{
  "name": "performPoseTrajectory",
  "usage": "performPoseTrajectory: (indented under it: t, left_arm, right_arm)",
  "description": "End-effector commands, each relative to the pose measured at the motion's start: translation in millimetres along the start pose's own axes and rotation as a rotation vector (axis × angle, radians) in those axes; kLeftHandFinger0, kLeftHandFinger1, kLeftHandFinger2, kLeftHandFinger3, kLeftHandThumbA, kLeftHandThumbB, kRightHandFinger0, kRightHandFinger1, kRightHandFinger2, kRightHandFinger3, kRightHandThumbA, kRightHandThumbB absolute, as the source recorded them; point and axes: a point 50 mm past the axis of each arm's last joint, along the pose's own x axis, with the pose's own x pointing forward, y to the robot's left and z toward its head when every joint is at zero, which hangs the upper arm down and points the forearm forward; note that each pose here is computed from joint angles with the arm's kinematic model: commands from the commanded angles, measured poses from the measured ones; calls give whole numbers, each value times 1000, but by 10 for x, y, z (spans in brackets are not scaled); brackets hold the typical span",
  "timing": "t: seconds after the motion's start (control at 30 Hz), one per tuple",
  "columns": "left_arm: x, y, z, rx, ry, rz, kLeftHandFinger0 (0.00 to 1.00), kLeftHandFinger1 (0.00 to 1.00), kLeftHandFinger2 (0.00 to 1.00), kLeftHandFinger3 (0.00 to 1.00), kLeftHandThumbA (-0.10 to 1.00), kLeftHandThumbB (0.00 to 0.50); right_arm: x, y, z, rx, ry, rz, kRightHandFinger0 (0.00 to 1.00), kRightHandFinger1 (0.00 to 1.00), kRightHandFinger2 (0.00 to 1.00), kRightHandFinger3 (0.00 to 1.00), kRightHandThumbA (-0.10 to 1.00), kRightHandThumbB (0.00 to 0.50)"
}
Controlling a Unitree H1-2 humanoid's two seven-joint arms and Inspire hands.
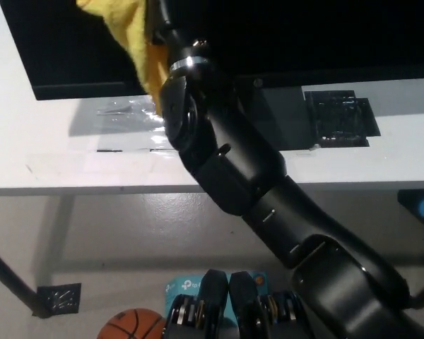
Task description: The robot uses its right hand to pick up the cloth kept in the middle of the desk and use it to wipe the monitor in the middle of the desk by swiping its screen twice
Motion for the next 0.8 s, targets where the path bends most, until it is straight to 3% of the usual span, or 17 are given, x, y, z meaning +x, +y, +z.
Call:
performPoseTrajectory:
  t: [0.0, 0.07, 0.13, 0.27, 0.3, 0.33, 0.4, 0.43, 0.57, 0.6, 0.63, 0.67, 0.77]
  left_arm:
    - [-40, 92, -24, 15, -6, 16, 561, 568, 717, 929, 267, 0]
    - [-27, 85, -51, 3, -9, 19, 527, 546, 698, 918, 255, 6]
    - [-36, 80, -37, 9, -11, 17, 511, 538, 696, 916, 259, 3]
    - [-48, 75, -2, 13, -6, 15, 521, 540, 698, 924, 274, 0]
    - [-48, 77, 0, 12, -7, 17, 522, 542, 701, 925, 275, 0]
    - [-44, 84, -5, 13, -6, 19, 523, 542, 702, 926, 274, 0]
    - [-35, 91, -13, 19, -5, 21, 534, 548, 709, 936, 273, 0]
    - [-36, 102, -6, 18, -5, 20, 539, 556, 713, 939, 276, 0]
    - [-68, 92, -12, 3, -2, 27, 523, 544, 697, 924, 267, 0]
    - [-81, 90, -5, -4, 1, 27, 526, 547, 699, 922, 266, 0]
    - [-64, 83, -36, 1, -4, 27, 518, 545, 693, 917, 259, 0]
    - [-58, 67, -49, -5, 0, 29, 517, 545, 692, 916, 256, 0]
    - [-62, 48, -51, -4, 2, 28, 514, 543, 690, 917, 252, 0]
  right_arm:
    - [47, -178, 10, 5, -87, -73, 0, 7, 442, 570, -100, 61]
    - [12, -195, -93, -10, -83, -70, 0, 19, 463, 601, -100, 127]
    - [-38, -219, -186, 7, -86, -63, 0, 2, 445, 589, -100, 118]
    - [-198, -294, -440, -16, -75, -42, 0, 95, 521, 594, -100, 92]
    - [-225, -310, -485, -24, -77, -38, 0, 73, 481, 714, -100, 68]
    - [-304, -355, -615, -31, -92, -30, 0, 57, 448, 510, -100, 92]
    - [-361, -393, -716, -62, -107, -40, 0, 53, 445, 258, -100, 84]
    - [-407, -454, -821, -90, -94, -25, 0, 92, 494, 277, -100, 70]
    - [-578, -632, -1127, -130, -88, -22, 0, 81, 476, 156, -100, 29]
    - [-607, -656, -1172, -141, -84, -24, 0, 95, 506, 182, -100, 27]
    - [-706, -741, -1344, -157, -70, -41, 0, 77, 485, 170, -100, 32]
    - [-774, -792, -1461, -182, -63, -49, 0, 75, 478, 241, -100, 64]
    - [-885, -864, -1689, -205, -19, -19, 0, 65, 455, 189, -100, 89]
